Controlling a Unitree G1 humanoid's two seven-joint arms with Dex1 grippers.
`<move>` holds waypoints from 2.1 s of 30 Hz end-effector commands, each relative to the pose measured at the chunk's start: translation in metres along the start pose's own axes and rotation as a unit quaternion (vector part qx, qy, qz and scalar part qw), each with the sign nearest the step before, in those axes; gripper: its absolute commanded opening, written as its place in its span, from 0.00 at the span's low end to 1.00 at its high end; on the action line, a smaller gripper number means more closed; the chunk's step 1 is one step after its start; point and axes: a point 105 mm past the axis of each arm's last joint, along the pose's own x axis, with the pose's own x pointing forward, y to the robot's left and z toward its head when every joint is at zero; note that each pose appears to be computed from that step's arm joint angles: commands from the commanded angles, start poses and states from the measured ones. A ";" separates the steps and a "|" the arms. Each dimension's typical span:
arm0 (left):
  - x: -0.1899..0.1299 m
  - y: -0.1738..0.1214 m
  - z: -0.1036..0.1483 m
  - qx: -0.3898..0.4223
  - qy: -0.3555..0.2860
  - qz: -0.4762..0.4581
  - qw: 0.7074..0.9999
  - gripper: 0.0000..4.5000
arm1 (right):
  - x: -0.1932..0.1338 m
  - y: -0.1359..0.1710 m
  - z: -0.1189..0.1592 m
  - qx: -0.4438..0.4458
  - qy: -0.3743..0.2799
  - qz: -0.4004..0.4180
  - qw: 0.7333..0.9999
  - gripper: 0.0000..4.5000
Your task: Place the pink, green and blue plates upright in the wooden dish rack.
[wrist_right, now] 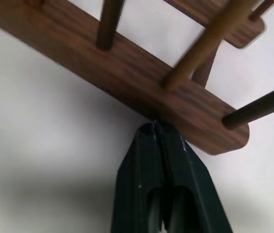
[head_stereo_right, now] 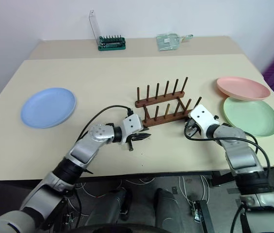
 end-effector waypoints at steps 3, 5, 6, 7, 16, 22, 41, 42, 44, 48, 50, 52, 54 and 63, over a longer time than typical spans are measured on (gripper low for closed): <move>-0.009 0.042 -0.047 -0.007 0.091 0.128 0.988 0.25 | 0.017 -0.005 0.010 -0.022 -0.016 -0.022 0.999 0.00; -0.011 0.052 -0.052 -0.008 0.100 0.155 0.983 0.25 | 0.022 -0.008 0.015 -0.028 -0.022 -0.029 0.999 0.00; -0.012 0.056 -0.052 -0.009 0.100 0.164 0.981 0.25 | 0.025 -0.010 0.016 -0.027 -0.025 -0.035 0.999 0.00; -0.013 0.059 -0.053 -0.013 0.099 0.169 0.980 0.25 | 0.028 -0.012 0.019 -0.027 -0.028 -0.039 0.998 0.00; -0.008 0.047 -0.038 -0.012 0.057 0.133 0.989 0.25 | 0.021 -0.018 0.025 -0.051 -0.043 -0.026 0.997 0.00; -0.017 0.022 0.016 -0.043 -0.085 0.054 0.994 0.23 | -0.039 -0.064 0.049 -0.087 -0.064 -0.061 0.992 0.51; -0.029 -0.011 0.045 -0.032 -0.134 -0.065 0.988 0.23 | -0.046 -0.166 -0.015 -0.264 0.154 -0.196 0.932 0.85; -0.030 -0.012 0.043 -0.033 -0.132 -0.063 0.989 0.23 | -0.044 -0.165 -0.019 -0.273 0.163 -0.192 0.928 0.80; -0.032 -0.012 0.041 -0.031 -0.127 -0.059 0.990 0.23 | -0.041 -0.161 -0.024 -0.285 0.174 -0.177 0.926 0.65; -0.035 -0.009 0.038 -0.039 -0.126 -0.044 0.990 0.23 | -0.042 -0.162 -0.023 -0.281 0.166 -0.179 0.928 0.20; -0.036 -0.010 0.037 -0.039 -0.126 -0.044 0.990 0.23 | -0.043 -0.163 -0.022 -0.290 0.166 -0.185 0.924 0.01; -0.036 -0.011 0.036 -0.038 -0.124 -0.045 0.991 0.23 | -0.043 -0.164 -0.022 -0.302 0.165 -0.188 0.920 0.01; -0.035 -0.012 0.036 -0.037 -0.122 -0.045 0.991 0.23 | -0.045 -0.165 -0.019 -0.317 0.156 -0.197 0.915 0.01; -0.036 -0.007 0.038 -0.034 -0.124 -0.042 0.991 0.23 | -0.058 -0.157 0.102 -0.205 -0.146 -0.211 0.944 0.01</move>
